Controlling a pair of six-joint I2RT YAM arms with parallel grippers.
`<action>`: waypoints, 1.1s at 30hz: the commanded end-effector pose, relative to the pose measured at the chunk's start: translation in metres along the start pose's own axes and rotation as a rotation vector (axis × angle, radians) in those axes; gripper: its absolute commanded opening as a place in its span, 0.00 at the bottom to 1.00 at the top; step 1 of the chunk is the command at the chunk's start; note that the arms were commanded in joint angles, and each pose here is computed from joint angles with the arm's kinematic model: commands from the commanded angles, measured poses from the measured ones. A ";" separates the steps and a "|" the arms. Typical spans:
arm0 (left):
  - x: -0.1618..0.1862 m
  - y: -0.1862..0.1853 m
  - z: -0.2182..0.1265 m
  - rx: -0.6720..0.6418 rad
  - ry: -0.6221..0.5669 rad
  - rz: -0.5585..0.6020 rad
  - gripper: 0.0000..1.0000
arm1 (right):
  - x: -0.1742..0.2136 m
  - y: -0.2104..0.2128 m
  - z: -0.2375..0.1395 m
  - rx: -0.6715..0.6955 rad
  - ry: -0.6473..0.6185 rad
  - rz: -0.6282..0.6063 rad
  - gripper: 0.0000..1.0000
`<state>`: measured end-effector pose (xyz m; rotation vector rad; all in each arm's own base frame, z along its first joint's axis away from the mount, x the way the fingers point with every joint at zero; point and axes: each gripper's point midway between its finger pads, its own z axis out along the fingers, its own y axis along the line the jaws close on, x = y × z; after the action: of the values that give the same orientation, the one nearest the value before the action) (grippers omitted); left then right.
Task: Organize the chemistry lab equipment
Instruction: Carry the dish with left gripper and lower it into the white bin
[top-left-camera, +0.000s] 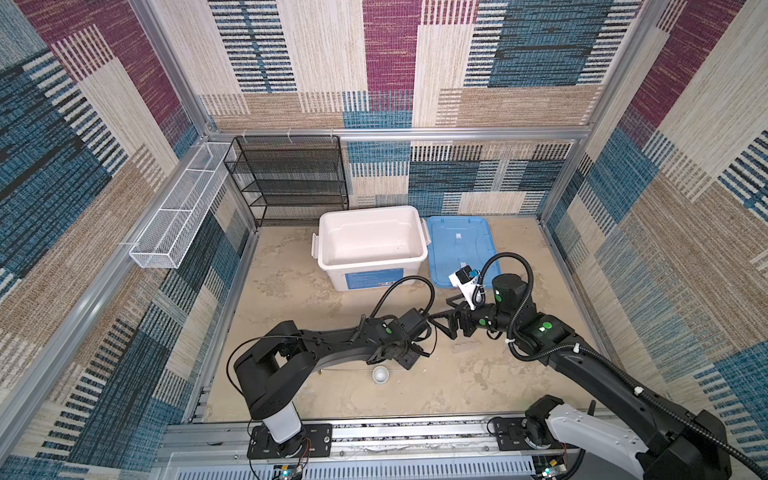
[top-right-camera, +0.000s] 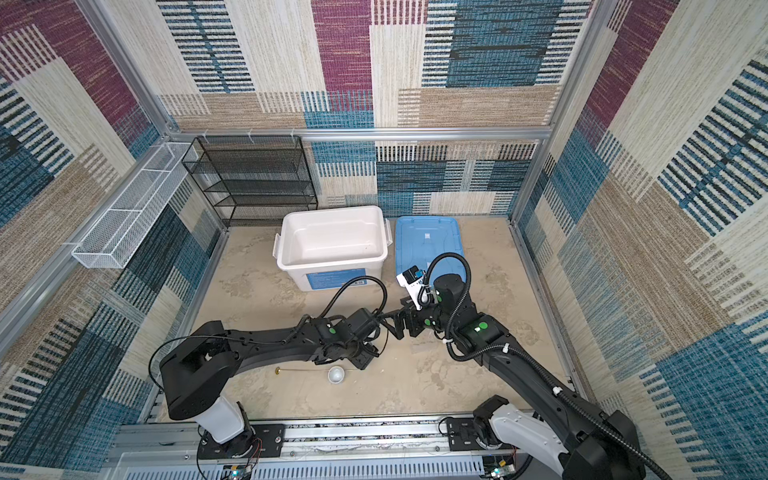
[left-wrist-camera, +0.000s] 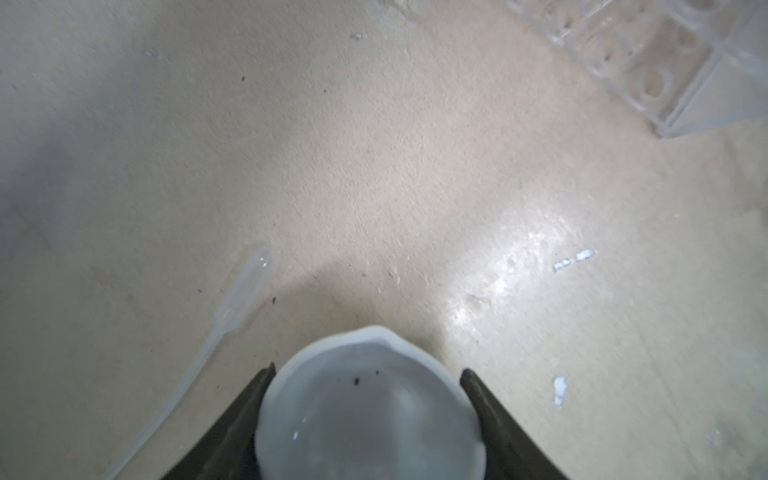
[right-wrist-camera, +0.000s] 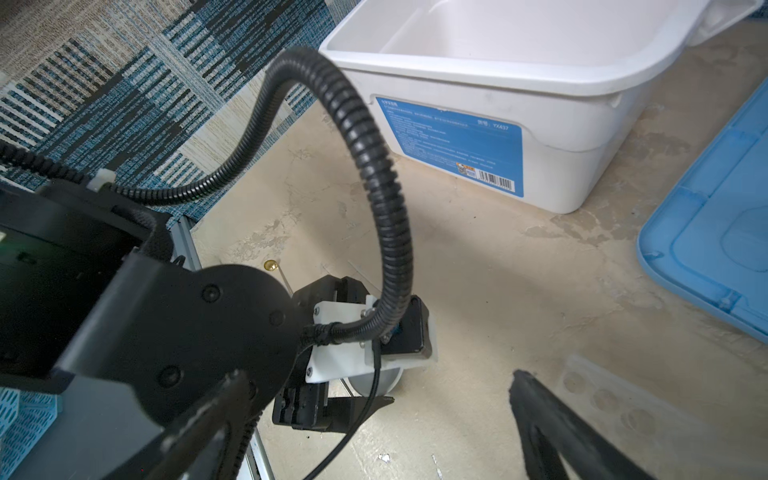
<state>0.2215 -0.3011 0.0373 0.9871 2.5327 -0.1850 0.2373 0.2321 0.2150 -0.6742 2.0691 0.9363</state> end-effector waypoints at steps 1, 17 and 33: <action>-0.006 0.003 -0.008 -0.002 -0.018 -0.056 0.65 | -0.011 0.003 -0.003 -0.007 -0.047 -0.012 0.99; -0.067 0.054 -0.128 0.026 -0.240 -0.215 0.55 | -0.088 0.025 -0.038 0.019 -0.275 -0.116 0.99; -0.133 0.146 -0.165 0.014 -0.289 -0.397 0.53 | -0.173 0.003 0.001 0.089 -0.334 -0.081 0.99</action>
<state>0.3466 -0.2309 0.2446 0.3994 2.4071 -0.4012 0.3205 0.2584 0.3465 -0.5695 1.7685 0.8479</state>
